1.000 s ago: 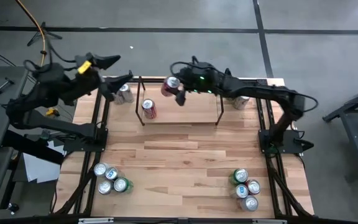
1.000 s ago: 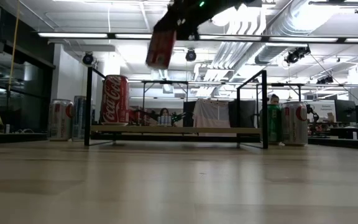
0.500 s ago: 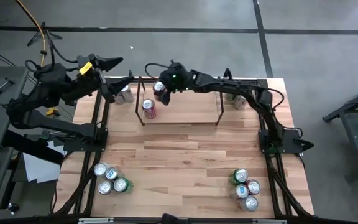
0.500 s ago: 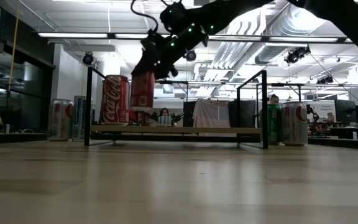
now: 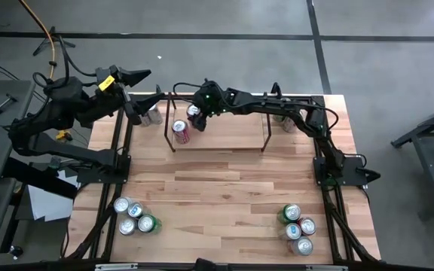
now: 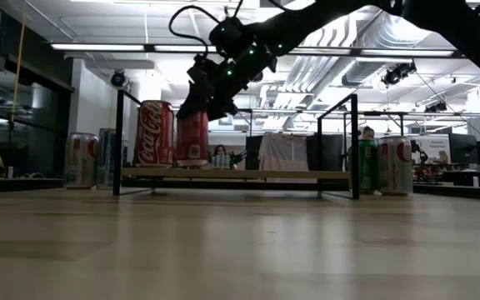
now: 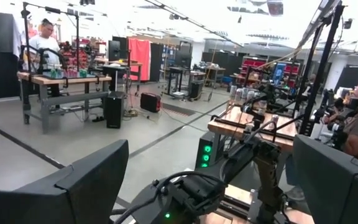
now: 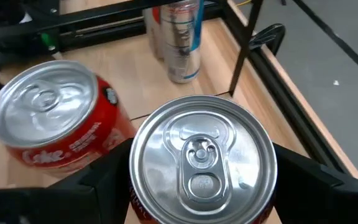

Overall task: Place canned beverage on shelf
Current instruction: Put the top red soda can on the shelf aligned with the other red soda can

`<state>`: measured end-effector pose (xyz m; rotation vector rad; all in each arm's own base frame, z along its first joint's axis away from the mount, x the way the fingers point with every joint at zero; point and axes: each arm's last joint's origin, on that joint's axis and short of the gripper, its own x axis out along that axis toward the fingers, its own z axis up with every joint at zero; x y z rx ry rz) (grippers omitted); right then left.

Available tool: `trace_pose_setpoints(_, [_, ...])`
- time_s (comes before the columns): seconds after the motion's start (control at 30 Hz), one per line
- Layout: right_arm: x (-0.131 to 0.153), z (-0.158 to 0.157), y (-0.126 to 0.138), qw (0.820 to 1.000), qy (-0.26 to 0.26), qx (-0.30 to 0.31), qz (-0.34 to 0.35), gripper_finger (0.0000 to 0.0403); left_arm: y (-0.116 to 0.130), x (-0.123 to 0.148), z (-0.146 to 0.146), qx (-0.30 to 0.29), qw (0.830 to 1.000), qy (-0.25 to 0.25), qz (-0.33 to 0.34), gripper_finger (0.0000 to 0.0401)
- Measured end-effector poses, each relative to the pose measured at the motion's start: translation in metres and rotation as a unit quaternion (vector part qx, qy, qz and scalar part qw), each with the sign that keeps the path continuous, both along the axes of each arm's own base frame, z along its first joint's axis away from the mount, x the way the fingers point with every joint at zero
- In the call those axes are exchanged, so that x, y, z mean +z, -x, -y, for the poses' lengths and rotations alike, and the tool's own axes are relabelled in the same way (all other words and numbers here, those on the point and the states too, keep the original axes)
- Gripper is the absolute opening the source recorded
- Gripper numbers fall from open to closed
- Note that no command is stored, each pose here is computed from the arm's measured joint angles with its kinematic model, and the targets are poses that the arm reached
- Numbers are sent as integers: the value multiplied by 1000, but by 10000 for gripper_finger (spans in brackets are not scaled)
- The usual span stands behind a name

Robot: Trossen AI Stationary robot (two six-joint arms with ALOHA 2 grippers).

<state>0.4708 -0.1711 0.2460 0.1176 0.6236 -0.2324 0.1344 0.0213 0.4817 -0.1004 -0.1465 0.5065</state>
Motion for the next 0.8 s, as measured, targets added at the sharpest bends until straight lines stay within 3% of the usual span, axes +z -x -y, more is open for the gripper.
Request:
trace_pose_setpoints(0.1, [-1,-1,1,1000,-1,9,-6,289,0,0,0,0,1000,0,0,367])
trace_pose_setpoints(0.3, [0,-1,2,999,12,27,-13,342,0,0,0,-1,1000,8,5,367])
trace_pose_setpoints(0.6, [2,6,5,999,32,36,-15,351,0,0,0,-1,1000,9,5,367])
trace_pose_setpoints(0.8, [26,16,17,999,35,26,12,352,0,0,0,-1,1000,8,4,367])
